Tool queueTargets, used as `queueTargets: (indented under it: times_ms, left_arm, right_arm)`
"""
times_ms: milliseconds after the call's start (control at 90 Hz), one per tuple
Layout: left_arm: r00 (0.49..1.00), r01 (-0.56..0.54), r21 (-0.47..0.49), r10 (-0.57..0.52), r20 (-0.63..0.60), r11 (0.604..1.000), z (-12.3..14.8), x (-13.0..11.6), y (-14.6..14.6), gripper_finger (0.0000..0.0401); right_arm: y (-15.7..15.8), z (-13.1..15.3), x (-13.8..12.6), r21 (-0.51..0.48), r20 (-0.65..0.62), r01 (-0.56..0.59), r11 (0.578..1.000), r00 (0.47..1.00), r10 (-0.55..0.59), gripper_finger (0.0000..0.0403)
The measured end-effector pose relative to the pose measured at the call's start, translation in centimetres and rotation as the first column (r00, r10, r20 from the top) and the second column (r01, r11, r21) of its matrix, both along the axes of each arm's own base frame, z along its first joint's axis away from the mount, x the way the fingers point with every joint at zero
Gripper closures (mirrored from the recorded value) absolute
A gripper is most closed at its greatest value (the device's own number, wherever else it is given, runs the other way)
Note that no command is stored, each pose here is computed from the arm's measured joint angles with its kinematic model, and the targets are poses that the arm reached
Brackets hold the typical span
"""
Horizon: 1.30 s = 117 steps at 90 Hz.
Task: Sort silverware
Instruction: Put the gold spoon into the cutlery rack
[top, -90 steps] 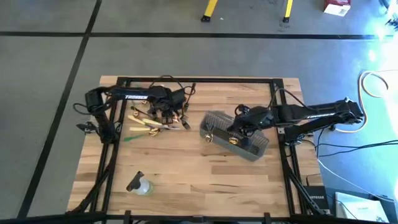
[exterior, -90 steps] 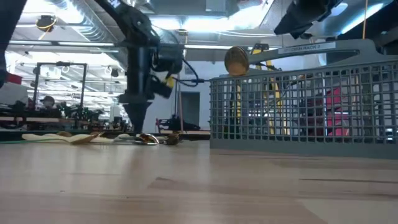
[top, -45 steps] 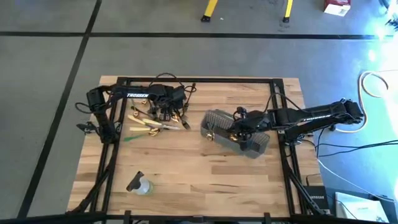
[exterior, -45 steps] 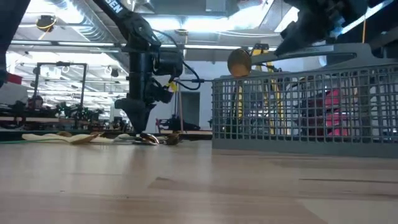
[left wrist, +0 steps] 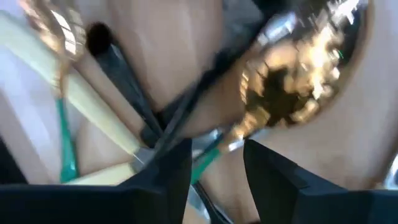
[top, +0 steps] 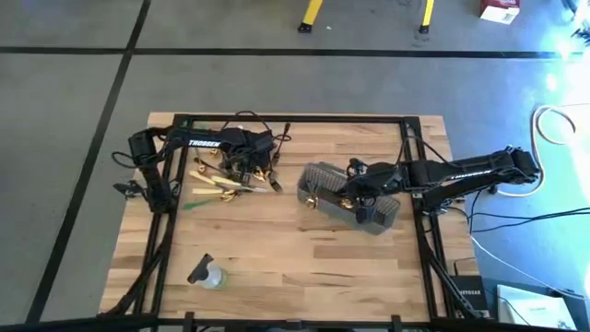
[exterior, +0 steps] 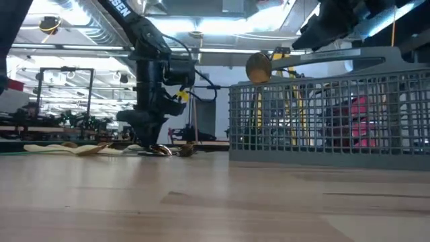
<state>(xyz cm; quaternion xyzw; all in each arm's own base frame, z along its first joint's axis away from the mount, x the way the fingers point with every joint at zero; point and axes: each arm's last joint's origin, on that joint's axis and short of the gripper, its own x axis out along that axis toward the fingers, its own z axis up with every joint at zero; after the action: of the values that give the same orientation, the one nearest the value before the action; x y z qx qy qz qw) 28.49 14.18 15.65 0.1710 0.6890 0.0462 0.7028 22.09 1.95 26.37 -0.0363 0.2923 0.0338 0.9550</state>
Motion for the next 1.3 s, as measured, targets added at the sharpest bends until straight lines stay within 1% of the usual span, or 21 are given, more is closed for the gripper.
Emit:
queueTargets:
  times_ms: [89,167,322,522,644,722,856,956,1067,1300]
  left_arm:
    - [1.0,0.01,-0.01,-0.01,0.009,1.0,0.0,0.1,0.0,0.0285]
    - [1.0,0.028,-0.033,-0.027,0.012,0.999,0.0,0.1,-0.1,0.0306]
    - [0.999,0.03,-0.053,-0.031,-0.015,0.998,-0.1,-0.2,-0.2,0.0343]
    - [0.999,0.03,-0.057,-0.031,-0.01,0.998,-0.2,-0.1,-0.2,0.0366]
    - [0.999,0.046,-0.128,-0.042,0.035,0.991,-0.2,0.0,-0.4,0.0384]
    - [0.998,0.054,-0.148,-0.048,0.045,0.987,-0.3,0.1,-0.5,0.0396]
    - [0.998,0.056,-0.153,-0.049,0.046,0.987,-0.3,0.2,-0.7,0.04]
    - [0.997,0.065,-0.15,-0.059,0.042,0.986,-0.3,0.3,-1.0,0.0401]
    - [0.996,0.08,-0.121,-0.077,0.033,0.989,-0.2,0.5,-1.4,0.0401]
    - [0.995,0.101,-0.081,-0.101,0.006,0.992,-0.2,1.1,-3.2,0.0401]
  right_arm:
    - [0.0,0.0,0.0,0.0,0.006,-0.001,1.0,1.0,0.001,0.0388]
    - [0.0,0.0,0.0,0.0,0.006,-0.001,1.0,1.0,0.001,0.0388]
    - [0.0,0.1,0.0,0.004,0.005,0.002,1.0,1.0,-0.002,0.0388]
    - [0.0,0.1,0.0,0.006,0.006,0.003,1.0,1.0,-0.003,0.0388]
    - [0.0,0.1,0.0,0.014,0.005,0.008,1.0,1.0,-0.008,0.0388]
    - [0.0,0.1,0.0,0.024,0.005,0.014,1.0,1.0,-0.014,0.0388]
    - [0.7,0.1,0.0,0.028,0.014,-0.011,1.0,1.0,0.01,0.0388]
    - [1.6,0.5,0.1,0.027,0.052,-0.043,0.999,0.998,0.041,0.0388]
    - [2.6,0.8,0.1,0.019,0.095,-0.068,0.998,0.993,0.065,0.0388]
    - [3.3,1.6,-0.3,0.001,0.15,-0.066,0.998,0.987,0.066,0.0388]
